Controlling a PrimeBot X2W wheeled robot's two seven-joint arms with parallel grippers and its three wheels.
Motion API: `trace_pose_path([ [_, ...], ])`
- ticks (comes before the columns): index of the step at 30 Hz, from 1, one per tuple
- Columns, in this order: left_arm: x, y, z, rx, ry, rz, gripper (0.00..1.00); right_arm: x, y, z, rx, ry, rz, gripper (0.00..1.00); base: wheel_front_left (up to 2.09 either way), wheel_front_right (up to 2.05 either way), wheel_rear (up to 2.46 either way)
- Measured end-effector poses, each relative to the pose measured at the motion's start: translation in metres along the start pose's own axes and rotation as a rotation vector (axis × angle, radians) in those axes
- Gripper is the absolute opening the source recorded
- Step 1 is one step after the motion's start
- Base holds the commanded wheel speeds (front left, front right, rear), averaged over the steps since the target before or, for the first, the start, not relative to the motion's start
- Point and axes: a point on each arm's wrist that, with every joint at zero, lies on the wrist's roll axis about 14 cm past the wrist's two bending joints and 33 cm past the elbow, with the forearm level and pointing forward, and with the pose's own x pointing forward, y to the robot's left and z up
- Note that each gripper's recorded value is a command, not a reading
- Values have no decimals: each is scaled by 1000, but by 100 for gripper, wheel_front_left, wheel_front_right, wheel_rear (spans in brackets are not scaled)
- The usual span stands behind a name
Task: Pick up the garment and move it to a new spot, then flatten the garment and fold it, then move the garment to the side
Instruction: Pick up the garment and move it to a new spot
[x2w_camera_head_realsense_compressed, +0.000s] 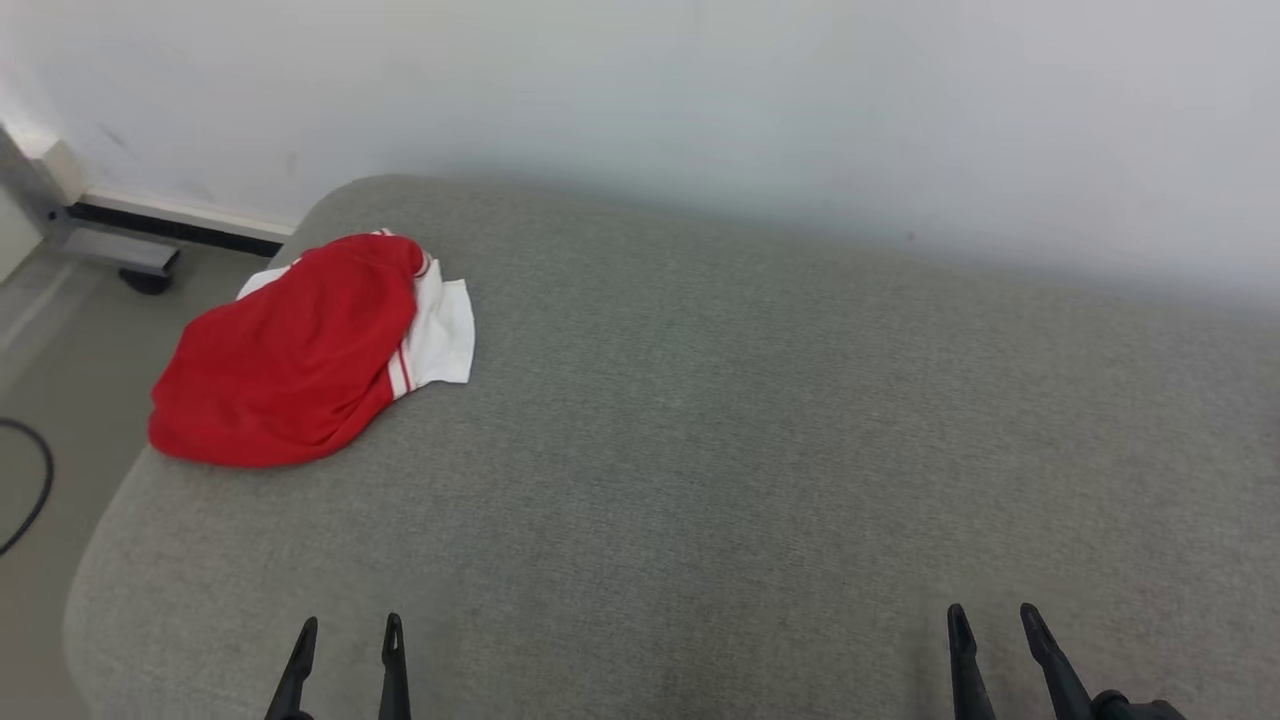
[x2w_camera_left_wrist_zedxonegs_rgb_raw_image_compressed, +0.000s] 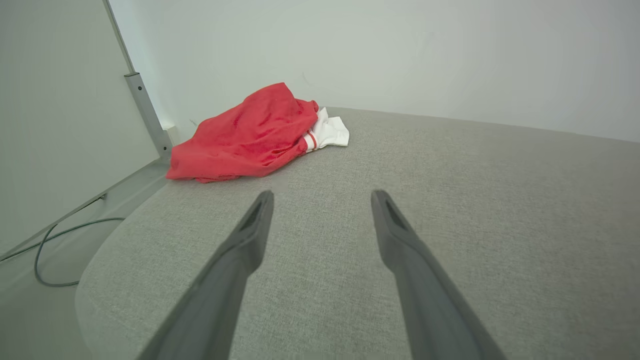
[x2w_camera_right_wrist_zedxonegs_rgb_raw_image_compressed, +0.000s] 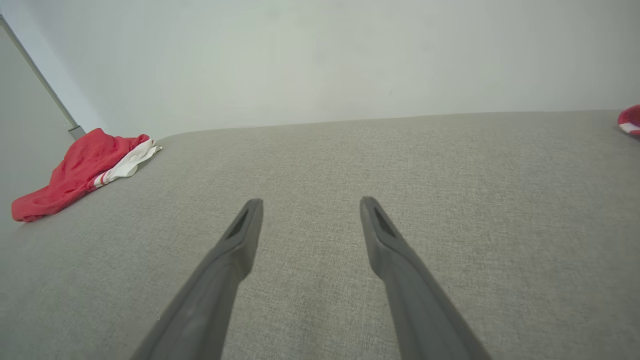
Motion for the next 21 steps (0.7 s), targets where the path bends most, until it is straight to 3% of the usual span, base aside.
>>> trace_pose_path([
  [13,-41,53,-4,-3,10,180,100,22,56,-11,0,40,182,100,0,0,0],
  [21,-49,63,-3,-8,3,221,100,26,70,-13,-2,46,225,100,0,0,0],
])
